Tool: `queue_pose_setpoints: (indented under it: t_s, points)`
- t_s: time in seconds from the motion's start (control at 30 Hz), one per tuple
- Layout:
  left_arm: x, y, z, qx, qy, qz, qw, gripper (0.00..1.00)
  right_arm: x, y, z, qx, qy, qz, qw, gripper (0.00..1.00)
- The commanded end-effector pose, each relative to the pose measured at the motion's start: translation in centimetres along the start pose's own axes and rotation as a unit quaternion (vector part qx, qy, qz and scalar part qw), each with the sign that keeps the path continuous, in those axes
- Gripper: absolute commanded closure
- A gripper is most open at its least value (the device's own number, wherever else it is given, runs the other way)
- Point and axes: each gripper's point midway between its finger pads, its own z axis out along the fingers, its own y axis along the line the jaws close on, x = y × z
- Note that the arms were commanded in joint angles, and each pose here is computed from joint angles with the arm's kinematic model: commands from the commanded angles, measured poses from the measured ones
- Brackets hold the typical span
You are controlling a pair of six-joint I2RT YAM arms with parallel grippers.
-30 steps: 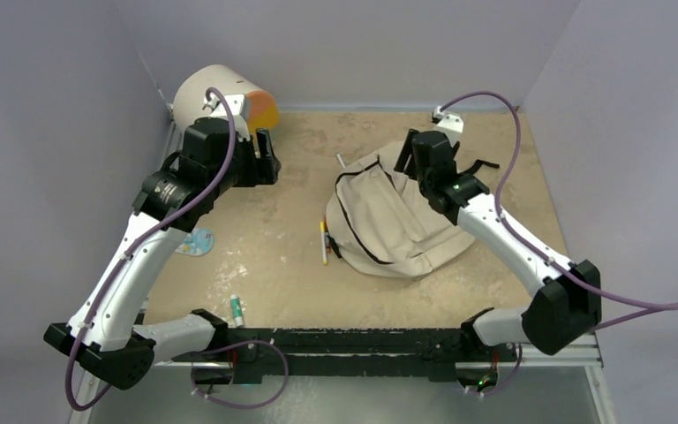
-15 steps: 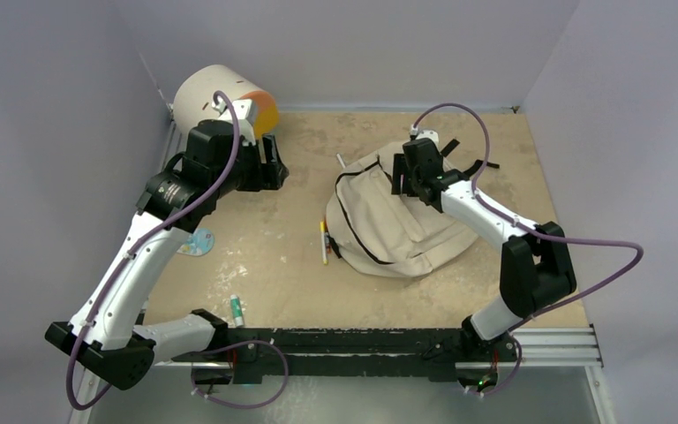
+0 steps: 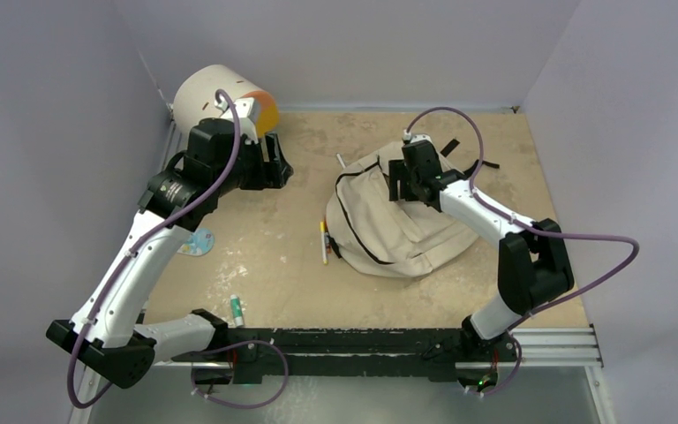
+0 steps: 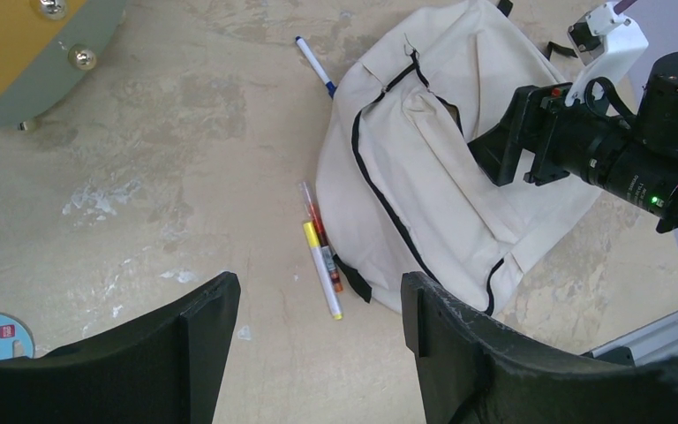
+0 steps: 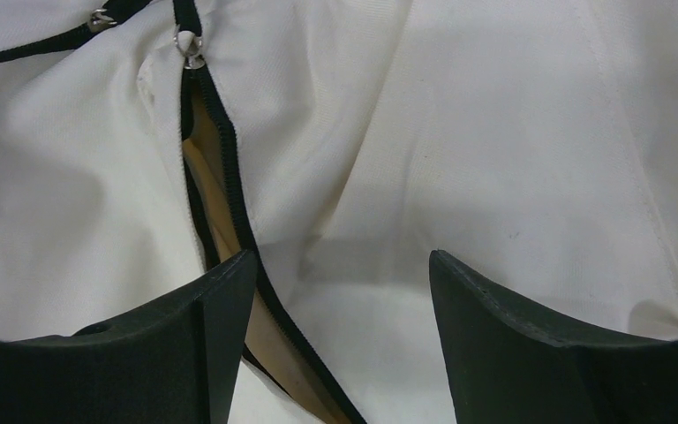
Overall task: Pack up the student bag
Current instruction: Unzip the student bag at the center of the board.
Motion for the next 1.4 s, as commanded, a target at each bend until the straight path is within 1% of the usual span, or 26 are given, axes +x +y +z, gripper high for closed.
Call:
queue_pose_setpoints:
  t_s: [0.0,0.13,0.4,0.5,0.6,0.7,0.73,0.77,0.8,0.83,0.97,1.1,1.13,1.27,1.37]
  points:
    - [-1.0,-0.6,0.1,0.015,-0.020,-0.007,1.000,0.33,0.0,0.8,-0.5,-0.025,0.009,-0.028,0.999,0.26]
    - [-0.6,-0.5,0.3,0.013,-0.017,-0.009,1.000,0.33,0.4,1.2,-0.4,-0.040,0.017,-0.055,0.998,0.25]
    - [-0.1,-0.6,0.6,0.019,-0.010,-0.015,1.000,0.33,2.1,1.5,0.9,-0.032,0.045,-0.087,0.995,0.25]
    - [0.1,-0.6,0.8,0.018,-0.008,-0.019,1.000,0.33,3.4,2.0,1.8,-0.008,0.060,-0.110,0.992,0.25]
    - [0.2,-0.5,0.9,0.017,-0.007,-0.020,1.000,0.33,4.8,1.5,2.8,0.033,0.076,-0.115,0.990,0.26]
    - [0.2,-0.5,0.8,0.018,-0.007,-0.020,1.000,0.33,4.9,0.5,3.0,0.073,0.073,-0.107,0.989,0.34]
    - [0.2,-0.5,0.8,0.018,-0.007,-0.020,1.000,0.33,4.6,0.3,2.8,0.081,0.066,-0.103,0.989,0.39]
    - [0.2,-0.5,0.8,0.018,-0.007,-0.021,1.000,0.33,4.3,0.0,2.5,0.089,0.059,-0.097,0.990,0.46]
    - [0.3,-0.5,0.8,0.017,-0.008,-0.022,1.000,0.33,3.8,-0.2,2.2,0.097,0.050,-0.090,0.990,0.56]
    - [0.3,-0.5,0.9,0.017,-0.007,-0.022,1.000,0.33,3.3,-0.4,1.8,0.102,0.041,-0.083,0.990,0.62]
    - [0.7,-1.0,1.3,0.031,0.001,-0.029,0.999,0.33,1.0,-0.9,-0.1,0.116,0.001,-0.060,0.991,0.80]
    - [1.0,-1.5,1.9,0.044,0.007,-0.038,0.998,0.33,-1.6,-0.9,-2.5,0.110,-0.043,-0.036,0.992,0.97]
    - [1.1,-1.7,2.1,0.049,0.009,-0.040,0.998,0.33,-2.2,-1.0,-3.0,0.111,-0.053,-0.032,0.992,1.00]
    - [1.3,-2.7,2.9,0.076,0.018,-0.050,0.996,0.33,-4.2,-1.7,-4.7,0.116,-0.082,-0.017,0.990,1.00]
    - [1.4,-4.0,3.7,0.110,0.024,-0.057,0.992,0.34,-4.9,-1.8,-5.2,0.106,-0.090,-0.012,0.990,1.00]
